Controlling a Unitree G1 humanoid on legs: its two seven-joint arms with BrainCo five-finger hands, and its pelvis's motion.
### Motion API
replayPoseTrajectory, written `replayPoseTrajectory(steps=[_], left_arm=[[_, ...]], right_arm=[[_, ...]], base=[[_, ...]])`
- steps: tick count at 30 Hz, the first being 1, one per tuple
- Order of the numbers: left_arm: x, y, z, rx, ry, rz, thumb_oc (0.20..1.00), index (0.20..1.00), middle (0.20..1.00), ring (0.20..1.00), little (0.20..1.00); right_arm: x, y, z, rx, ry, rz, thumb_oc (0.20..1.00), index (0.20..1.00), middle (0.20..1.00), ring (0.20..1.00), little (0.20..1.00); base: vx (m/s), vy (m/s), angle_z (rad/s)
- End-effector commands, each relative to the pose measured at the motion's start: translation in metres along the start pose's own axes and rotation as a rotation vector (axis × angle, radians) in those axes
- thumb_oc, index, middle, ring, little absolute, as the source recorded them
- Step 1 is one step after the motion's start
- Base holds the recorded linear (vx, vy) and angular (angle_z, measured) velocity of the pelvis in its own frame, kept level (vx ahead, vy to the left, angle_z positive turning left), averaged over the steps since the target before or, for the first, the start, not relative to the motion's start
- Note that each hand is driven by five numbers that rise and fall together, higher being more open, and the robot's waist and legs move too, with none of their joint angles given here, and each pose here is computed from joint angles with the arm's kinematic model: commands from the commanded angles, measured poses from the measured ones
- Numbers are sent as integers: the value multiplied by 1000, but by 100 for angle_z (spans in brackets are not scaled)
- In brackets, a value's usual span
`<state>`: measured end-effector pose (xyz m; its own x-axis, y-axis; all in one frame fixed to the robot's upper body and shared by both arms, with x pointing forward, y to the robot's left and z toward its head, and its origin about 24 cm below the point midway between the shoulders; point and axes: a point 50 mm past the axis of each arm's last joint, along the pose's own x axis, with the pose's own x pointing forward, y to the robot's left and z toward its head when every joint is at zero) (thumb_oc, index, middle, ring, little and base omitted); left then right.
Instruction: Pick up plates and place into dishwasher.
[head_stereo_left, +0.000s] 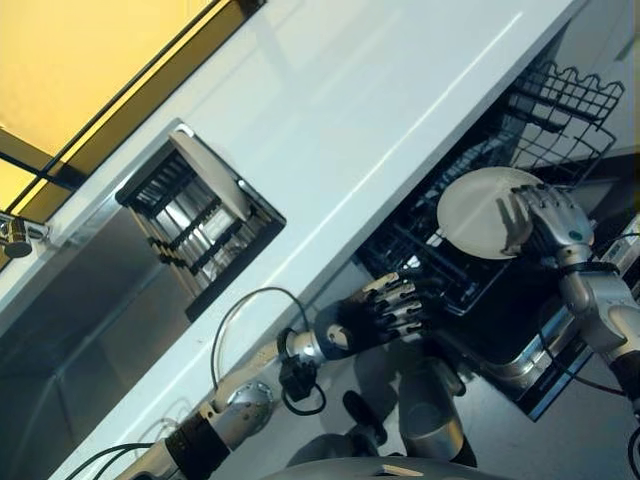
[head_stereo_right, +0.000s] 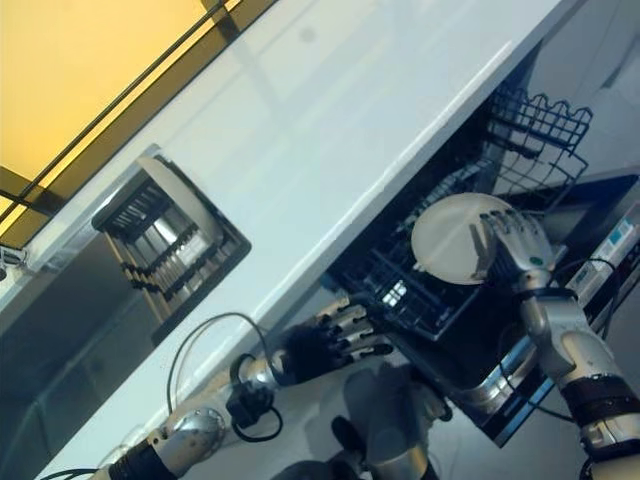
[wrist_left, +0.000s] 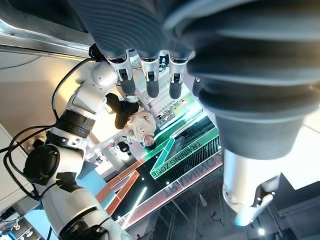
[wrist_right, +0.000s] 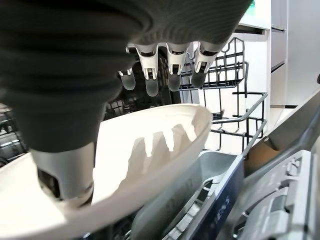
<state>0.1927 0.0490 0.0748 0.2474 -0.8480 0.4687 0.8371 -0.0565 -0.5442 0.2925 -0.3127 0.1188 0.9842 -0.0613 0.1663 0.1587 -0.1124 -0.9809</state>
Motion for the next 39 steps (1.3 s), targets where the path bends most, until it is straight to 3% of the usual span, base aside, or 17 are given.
replayPoseTrajectory(steps=[1,14,39], left_arm=[[-3,-6,-6,-6,-84,15,1000,1000,1000,1000,1000],[-7,-5,-5,-4,-89,33,1000,1000,1000,1000,1000],[-7,3,2,41,-114,72,1000,1000,1000,1000,1000]], right_arm=[[-3,-13,5,50,-34,-71,1000,1000,1000,1000,1000],[-9,-26,20,228,-77,-159,1000,1000,1000,1000,1000],[-34,-20,50,263,-250,7,1000,1000,1000,1000,1000]], base=[[-11,-9,-4],[16,5,0],[0,1,-5]])
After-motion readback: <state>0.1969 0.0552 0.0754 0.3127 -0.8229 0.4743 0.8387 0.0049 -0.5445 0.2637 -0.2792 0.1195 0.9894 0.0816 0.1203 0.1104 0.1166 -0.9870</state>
